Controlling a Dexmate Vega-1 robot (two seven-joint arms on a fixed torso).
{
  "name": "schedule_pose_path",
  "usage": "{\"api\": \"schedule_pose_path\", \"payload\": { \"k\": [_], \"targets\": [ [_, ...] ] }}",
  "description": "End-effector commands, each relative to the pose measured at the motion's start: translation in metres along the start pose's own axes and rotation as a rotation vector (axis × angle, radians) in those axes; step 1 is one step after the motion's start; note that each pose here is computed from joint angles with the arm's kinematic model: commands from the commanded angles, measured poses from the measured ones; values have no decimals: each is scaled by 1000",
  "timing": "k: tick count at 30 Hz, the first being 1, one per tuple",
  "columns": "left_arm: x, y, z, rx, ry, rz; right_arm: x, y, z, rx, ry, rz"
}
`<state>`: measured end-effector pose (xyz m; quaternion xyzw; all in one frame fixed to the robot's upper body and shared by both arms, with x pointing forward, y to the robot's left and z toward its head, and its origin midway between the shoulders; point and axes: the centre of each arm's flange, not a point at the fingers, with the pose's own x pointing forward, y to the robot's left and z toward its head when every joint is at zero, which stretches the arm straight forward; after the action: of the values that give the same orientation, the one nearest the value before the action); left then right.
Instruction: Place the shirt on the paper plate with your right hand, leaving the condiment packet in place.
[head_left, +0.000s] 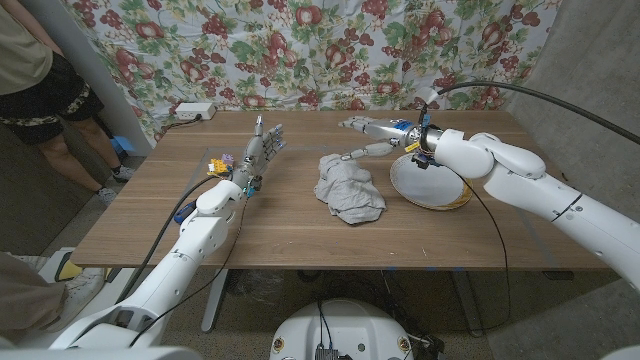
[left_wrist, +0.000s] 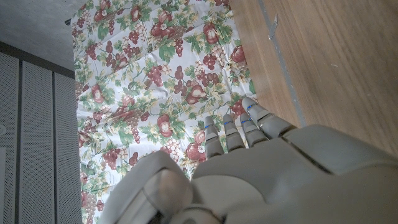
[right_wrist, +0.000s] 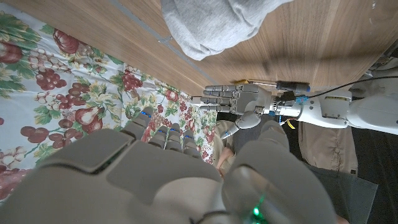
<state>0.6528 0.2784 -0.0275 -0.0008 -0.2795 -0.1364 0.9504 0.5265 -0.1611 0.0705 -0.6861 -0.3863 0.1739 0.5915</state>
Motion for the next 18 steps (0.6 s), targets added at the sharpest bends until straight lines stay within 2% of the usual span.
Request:
{"api": "schedule_pose_path", "payload": {
  "k": [1, 18],
  "targets": [
    [-4, -1, -1, -3, 0, 4, 6, 7, 1, 2, -7, 14],
    [-10, 0, -1, -3, 3, 7, 11, 15, 4, -11, 2, 37]
  ]
}}
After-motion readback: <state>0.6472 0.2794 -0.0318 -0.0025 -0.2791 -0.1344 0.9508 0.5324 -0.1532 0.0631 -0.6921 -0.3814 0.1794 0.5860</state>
